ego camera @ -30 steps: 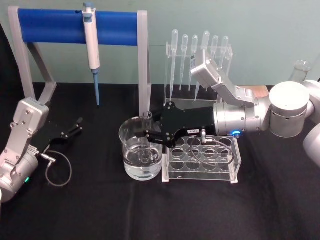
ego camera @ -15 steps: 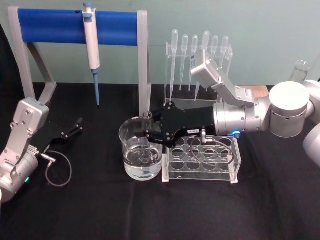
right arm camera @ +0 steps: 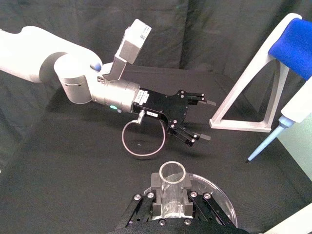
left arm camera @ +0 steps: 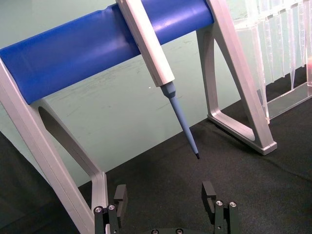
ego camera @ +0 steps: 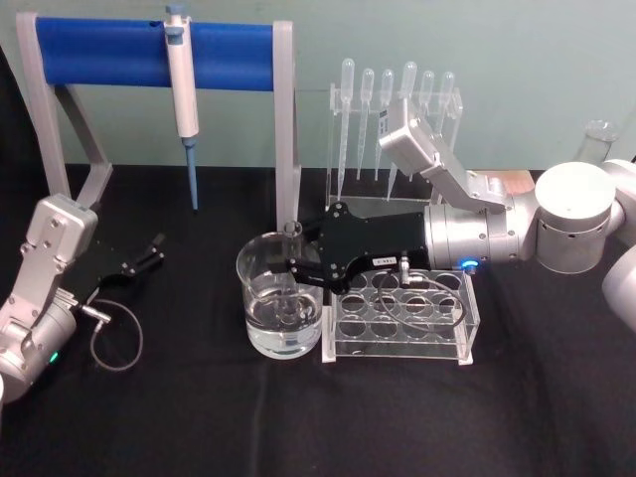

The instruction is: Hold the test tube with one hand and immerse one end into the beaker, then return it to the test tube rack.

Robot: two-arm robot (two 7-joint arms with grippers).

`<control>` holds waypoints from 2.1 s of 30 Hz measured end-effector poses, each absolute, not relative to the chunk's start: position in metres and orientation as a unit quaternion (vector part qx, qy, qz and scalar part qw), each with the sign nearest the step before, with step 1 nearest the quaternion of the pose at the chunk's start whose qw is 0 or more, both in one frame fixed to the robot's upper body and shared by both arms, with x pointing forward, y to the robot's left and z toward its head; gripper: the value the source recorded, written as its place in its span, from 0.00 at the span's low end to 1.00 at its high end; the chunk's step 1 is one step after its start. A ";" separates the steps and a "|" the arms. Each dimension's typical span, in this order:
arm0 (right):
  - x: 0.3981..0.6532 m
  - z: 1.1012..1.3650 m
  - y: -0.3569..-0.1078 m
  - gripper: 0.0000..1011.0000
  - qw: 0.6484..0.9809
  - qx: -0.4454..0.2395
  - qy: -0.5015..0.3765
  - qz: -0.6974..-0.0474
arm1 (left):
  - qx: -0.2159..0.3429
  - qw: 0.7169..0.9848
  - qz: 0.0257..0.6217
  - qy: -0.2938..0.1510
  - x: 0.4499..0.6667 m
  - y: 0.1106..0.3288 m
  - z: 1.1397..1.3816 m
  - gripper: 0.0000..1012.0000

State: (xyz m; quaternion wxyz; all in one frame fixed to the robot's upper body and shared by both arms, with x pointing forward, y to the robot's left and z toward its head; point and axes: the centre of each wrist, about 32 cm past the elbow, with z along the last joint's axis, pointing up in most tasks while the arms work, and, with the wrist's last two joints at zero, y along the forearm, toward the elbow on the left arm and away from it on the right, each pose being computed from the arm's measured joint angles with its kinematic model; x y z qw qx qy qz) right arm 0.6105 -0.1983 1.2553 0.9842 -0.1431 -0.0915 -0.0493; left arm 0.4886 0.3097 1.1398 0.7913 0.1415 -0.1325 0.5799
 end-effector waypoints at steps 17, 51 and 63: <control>0.611 1.255 -0.198 0.23 0.984 -0.143 -0.091 -0.049 | 0.141 0.791 0.580 -0.132 0.489 0.310 1.140 0.99; 0.611 1.255 -0.198 0.23 0.984 -0.143 -0.091 -0.049 | 0.141 0.791 0.580 -0.132 0.489 0.310 1.140 0.99; 0.609 1.264 -0.199 0.23 0.984 -0.139 -0.102 -0.052 | 0.141 0.791 0.580 -0.132 0.489 0.310 1.140 0.99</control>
